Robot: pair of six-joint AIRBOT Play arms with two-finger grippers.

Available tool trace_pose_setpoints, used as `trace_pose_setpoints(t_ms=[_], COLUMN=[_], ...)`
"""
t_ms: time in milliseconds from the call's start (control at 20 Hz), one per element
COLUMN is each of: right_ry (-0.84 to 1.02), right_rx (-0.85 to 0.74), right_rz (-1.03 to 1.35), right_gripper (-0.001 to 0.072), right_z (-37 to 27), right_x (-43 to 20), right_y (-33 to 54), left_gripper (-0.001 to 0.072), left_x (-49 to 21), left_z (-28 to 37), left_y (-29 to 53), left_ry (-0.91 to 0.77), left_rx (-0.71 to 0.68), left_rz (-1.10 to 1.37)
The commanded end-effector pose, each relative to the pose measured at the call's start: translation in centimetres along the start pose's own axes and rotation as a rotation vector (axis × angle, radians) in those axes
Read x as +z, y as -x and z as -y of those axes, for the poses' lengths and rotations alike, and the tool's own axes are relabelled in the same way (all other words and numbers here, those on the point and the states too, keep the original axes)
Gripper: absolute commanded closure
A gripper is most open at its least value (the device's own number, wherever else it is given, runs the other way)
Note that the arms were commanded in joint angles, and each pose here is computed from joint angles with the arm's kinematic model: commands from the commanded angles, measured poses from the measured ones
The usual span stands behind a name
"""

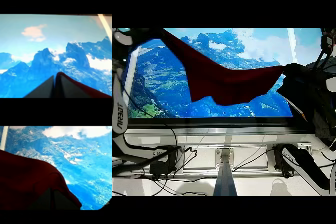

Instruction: Fold the clothes and pants, and hang the long-sleeved shirts on hangers.

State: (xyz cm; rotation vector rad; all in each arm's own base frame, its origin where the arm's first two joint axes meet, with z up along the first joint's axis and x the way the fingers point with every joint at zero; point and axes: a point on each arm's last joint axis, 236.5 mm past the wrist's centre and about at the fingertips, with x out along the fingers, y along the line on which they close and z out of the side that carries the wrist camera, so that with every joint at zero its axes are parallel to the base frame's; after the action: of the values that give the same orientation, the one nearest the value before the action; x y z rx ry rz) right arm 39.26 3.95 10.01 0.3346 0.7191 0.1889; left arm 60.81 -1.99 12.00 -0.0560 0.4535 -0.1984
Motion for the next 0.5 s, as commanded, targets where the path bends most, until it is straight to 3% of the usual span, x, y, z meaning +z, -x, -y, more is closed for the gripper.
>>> trace_pose_setpoints(t_ms=[0,350,450], right_ry=[-0.025,-0.026,-0.025], right_rx=[-0.025,-0.022,-0.022], right_rz=[0.003,-0.01,-0.009], right_gripper=[0.0702,0.0702,0.0702], right_z=[1.3,1.3,1.3], right_x=[-0.2,-0.5,-0.5], right_y=[-1.7,-1.8,-1.8], left_gripper=[0.0022,0.0043,0.0043], left_x=[-2.2,-16.4,-20.3], left_z=[1.1,1.9,2.4], left_y=[-1.5,5.9,7.0], left_ry=[0.018,0.348,0.459], left_rx=[-0.026,-0.261,-0.26], left_rz=[-0.052,-0.695,-0.808])
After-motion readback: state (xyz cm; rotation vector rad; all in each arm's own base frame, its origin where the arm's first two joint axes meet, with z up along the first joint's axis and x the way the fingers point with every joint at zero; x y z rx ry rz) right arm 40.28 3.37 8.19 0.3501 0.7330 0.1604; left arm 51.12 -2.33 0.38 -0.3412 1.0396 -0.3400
